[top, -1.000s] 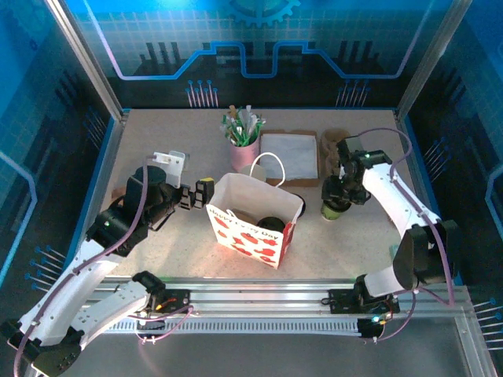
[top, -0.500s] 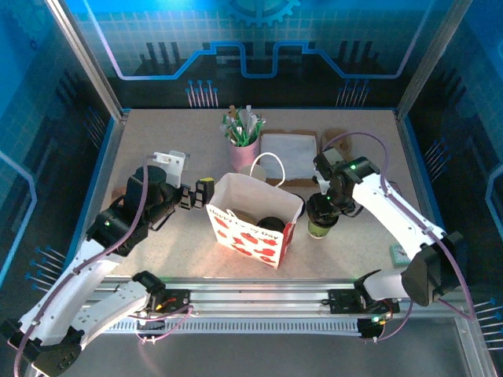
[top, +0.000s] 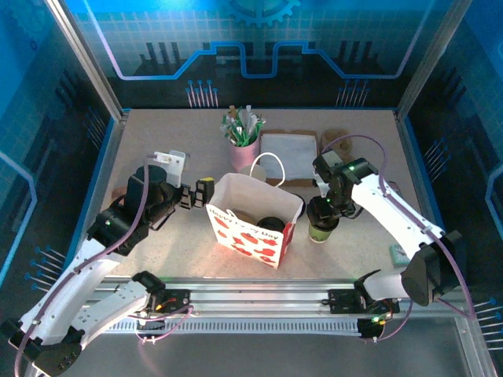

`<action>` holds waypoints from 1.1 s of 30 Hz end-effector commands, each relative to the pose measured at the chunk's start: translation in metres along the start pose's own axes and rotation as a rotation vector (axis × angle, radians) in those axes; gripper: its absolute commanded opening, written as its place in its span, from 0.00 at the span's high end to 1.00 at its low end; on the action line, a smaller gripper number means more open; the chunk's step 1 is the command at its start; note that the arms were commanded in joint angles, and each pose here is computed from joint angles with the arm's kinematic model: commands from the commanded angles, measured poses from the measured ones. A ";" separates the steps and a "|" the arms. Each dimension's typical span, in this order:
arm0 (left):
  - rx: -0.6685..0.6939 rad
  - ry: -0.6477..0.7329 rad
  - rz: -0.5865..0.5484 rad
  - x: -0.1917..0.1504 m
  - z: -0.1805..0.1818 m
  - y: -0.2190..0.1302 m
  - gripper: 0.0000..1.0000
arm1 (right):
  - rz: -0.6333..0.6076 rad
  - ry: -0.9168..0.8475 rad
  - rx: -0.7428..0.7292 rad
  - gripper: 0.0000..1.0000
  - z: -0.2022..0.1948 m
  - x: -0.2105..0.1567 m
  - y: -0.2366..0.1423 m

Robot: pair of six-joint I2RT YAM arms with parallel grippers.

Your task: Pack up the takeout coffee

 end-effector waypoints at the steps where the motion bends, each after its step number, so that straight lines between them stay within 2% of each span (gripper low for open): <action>1: 0.000 0.020 -0.012 0.001 0.000 0.003 0.01 | 0.008 -0.012 0.004 0.33 0.003 -0.005 -0.003; 6: -0.002 0.020 -0.010 0.001 0.000 0.004 0.01 | -0.057 -0.027 -0.005 0.33 0.002 -0.005 -0.031; 20: 0.001 0.017 -0.010 0.001 0.001 0.003 0.01 | -0.267 -0.129 -0.051 0.35 0.008 -0.011 -0.141; 33: 0.005 0.019 -0.012 0.001 0.002 0.003 0.01 | -0.501 -0.239 0.022 0.35 0.030 -0.015 -0.233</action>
Point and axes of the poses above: each hand's point on the last joint's axis, 136 mm out from that joint toward the fingers, its own y axis out along the fingers, its own z axis along the line the jaws close on, x = y × z, the point moved 2 cm from there along -y, back along the fingers, and after that the axes turned 3 degrees about -y, right-handed, at the moved point
